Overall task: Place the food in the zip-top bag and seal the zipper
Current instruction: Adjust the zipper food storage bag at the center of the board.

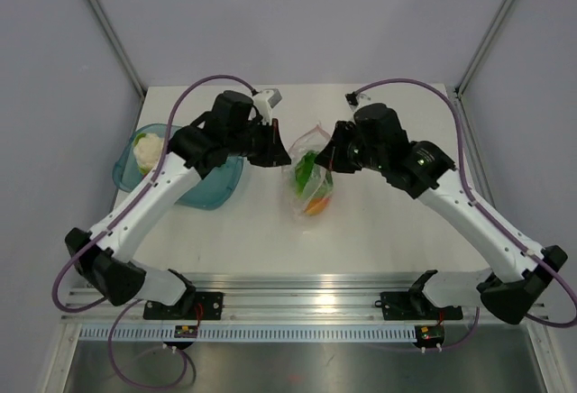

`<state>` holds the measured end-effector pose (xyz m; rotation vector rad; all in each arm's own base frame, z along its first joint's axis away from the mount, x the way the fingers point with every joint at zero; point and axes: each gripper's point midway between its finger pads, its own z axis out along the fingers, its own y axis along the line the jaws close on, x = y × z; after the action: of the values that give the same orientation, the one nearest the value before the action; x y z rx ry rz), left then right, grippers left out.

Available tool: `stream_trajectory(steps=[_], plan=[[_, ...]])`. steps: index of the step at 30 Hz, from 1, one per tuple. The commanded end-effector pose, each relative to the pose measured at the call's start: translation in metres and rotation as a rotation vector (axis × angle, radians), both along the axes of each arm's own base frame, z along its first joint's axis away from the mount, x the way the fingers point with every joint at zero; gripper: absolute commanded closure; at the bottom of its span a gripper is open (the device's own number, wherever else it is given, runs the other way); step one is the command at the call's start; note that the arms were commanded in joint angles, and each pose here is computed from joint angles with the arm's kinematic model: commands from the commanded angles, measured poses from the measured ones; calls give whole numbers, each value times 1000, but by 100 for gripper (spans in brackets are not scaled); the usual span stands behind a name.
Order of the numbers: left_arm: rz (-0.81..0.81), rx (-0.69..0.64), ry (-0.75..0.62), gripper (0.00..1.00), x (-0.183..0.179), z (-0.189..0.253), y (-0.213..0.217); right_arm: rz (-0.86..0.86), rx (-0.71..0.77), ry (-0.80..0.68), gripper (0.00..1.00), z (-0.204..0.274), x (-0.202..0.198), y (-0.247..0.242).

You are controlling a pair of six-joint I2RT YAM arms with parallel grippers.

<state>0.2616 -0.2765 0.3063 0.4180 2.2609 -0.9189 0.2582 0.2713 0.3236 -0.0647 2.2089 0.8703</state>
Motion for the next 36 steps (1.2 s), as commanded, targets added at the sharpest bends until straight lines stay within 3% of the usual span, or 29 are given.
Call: stream_trajectory(steps=[1,3,4,7,10,18,25,26,27,28,30,32,36], plan=[[-21,38,144,100,9,-56,-12,-73,-228,153,100,-87,18,-12],[-26,18,95,100,9,-31,-11,-44,-202,122,100,-64,16,-7],[-24,-16,20,100,14,2,-11,-32,-155,72,100,-42,18,-3],[-13,-25,-69,100,7,47,2,-16,-6,-109,100,48,12,-5],[-8,-48,-114,100,6,65,10,-22,2,-150,100,63,7,-13],[41,17,36,100,35,-20,51,-79,-64,-75,100,17,16,-17],[19,32,83,100,37,-51,59,-67,-130,-28,100,4,34,-3],[17,34,90,97,38,-54,58,-57,-117,-30,100,4,36,3],[14,38,97,85,38,-55,58,-45,-108,-30,100,4,38,8],[13,35,90,66,40,-52,58,-26,-93,-18,100,3,38,14],[25,37,88,51,43,-48,62,-16,-85,-9,100,-1,44,25],[51,34,62,46,48,-37,69,-20,-89,11,100,-11,49,32],[187,15,48,44,64,-21,107,-24,-62,11,100,-15,56,41]])
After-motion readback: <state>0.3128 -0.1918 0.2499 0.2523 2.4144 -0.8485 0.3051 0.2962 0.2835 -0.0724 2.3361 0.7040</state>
